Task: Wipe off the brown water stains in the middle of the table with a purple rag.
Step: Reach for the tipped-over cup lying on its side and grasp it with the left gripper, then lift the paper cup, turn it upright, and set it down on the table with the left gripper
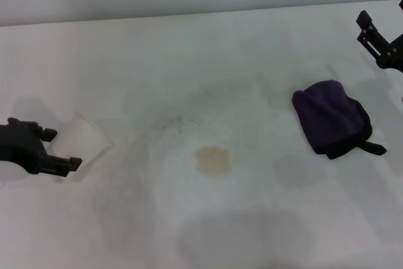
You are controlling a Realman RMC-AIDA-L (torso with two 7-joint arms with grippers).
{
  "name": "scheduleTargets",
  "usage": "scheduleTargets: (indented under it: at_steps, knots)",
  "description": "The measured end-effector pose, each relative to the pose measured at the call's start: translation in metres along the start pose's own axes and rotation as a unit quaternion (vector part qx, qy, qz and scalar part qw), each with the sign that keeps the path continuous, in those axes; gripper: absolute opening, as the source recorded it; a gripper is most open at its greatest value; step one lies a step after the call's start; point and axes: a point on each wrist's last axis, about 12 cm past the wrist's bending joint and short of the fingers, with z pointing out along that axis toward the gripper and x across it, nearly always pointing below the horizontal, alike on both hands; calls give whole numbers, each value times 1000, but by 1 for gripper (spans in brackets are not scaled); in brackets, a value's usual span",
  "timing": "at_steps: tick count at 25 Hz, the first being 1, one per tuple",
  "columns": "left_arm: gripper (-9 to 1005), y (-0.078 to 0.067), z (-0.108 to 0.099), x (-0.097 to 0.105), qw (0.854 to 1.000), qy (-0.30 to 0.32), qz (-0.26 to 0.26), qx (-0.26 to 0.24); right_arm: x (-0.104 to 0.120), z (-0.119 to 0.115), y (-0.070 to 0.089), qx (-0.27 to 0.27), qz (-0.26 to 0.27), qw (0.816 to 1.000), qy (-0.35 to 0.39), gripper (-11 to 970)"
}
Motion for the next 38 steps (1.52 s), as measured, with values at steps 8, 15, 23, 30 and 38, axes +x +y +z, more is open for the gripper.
scheduleTargets:
  at_steps: [8,15,23,30,38]
  knots:
    - [843,1,7,5,1000,-1,6,-21,-1,2,0,-1,-2,1000,-3,863]
    - [840,0,16,1,999,-6,24,-22,-1,5,0,-2,-3,1000,-2,862]
    - [836,1,20,-2,999,-24,26,-25,-1,4,-1,3,-1,1000,-2,862]
    - [729,-1,13,-16,989,-141,30,-32,-2,6,-1,2,-2,1000,-4,862]
    - [727,-13,24,-20,970,-241,40,-8,-5,8,0,-5,-4,1000,-13,862]
